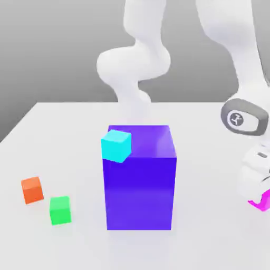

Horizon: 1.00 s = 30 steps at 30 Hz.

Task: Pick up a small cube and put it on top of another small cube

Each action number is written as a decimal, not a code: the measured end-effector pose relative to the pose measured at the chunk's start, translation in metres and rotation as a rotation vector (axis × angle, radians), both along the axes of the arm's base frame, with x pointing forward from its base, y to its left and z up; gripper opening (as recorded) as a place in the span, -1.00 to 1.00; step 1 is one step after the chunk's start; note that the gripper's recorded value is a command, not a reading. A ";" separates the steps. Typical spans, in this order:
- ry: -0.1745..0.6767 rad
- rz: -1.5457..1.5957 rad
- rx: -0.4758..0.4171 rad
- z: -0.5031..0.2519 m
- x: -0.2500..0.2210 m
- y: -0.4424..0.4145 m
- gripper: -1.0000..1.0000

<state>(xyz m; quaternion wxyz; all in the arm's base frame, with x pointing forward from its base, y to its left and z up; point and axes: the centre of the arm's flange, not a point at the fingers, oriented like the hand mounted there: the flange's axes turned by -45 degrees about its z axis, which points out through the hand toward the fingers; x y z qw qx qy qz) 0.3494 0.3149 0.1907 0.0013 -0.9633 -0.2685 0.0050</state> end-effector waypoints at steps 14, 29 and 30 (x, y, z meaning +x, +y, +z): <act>0.051 -0.570 0.099 0.025 0.118 -0.185 -1.00; 0.010 -1.047 0.062 0.041 0.094 -0.383 -1.00; 0.007 -1.081 0.059 0.043 0.088 -0.395 -1.00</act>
